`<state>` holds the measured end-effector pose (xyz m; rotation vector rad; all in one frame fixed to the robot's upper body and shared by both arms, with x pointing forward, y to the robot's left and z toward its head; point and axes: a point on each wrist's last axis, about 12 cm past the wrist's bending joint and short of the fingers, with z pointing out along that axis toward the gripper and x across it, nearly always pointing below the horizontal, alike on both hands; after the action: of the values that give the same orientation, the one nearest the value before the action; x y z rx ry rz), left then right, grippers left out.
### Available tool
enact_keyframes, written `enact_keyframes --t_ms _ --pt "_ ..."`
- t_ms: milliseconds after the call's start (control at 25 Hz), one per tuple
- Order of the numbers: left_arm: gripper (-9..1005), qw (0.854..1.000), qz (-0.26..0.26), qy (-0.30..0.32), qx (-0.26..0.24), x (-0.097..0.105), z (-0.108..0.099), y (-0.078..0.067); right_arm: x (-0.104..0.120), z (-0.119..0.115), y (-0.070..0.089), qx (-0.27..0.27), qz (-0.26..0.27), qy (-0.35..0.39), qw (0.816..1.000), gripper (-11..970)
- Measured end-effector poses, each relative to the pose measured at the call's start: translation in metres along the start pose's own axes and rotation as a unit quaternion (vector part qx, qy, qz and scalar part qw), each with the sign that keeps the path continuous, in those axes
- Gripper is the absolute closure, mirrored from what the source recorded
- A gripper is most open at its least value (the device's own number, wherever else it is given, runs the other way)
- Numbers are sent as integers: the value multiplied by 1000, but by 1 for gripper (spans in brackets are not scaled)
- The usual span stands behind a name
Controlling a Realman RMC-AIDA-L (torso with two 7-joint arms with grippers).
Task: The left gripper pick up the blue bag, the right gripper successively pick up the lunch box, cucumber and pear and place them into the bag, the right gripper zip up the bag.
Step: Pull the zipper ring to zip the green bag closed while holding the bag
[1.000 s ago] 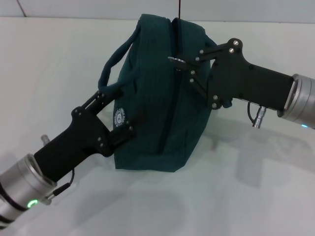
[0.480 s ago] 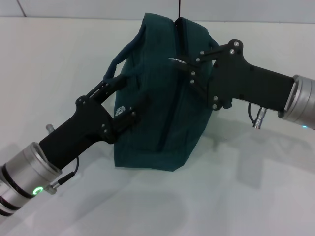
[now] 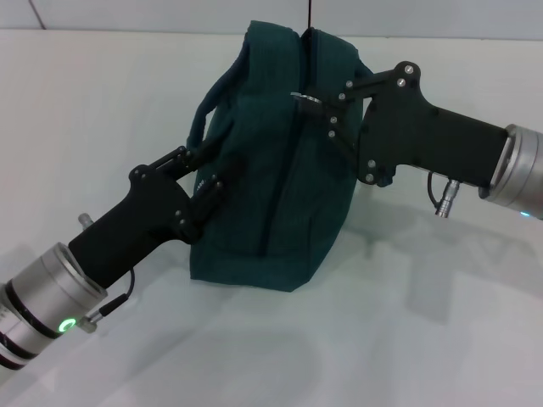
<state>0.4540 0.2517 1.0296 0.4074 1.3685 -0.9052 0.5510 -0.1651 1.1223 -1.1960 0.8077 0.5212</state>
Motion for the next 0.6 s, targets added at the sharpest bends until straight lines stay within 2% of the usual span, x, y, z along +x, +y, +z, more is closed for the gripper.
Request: enact_keyframes --t_ms 360,560,600 --pt "706 1000 10 -3 12 -2 1 -1 0 0 -1 1 -1 0 1000 939" --pt "900 999 22 -15 27 -6 -3 -4 -1 0 0 -1 -1 -4 1000 939" --pt "907 999 25 -15 30 -6 -3 -4 -2 0 1 -2 0 -7 1000 939"
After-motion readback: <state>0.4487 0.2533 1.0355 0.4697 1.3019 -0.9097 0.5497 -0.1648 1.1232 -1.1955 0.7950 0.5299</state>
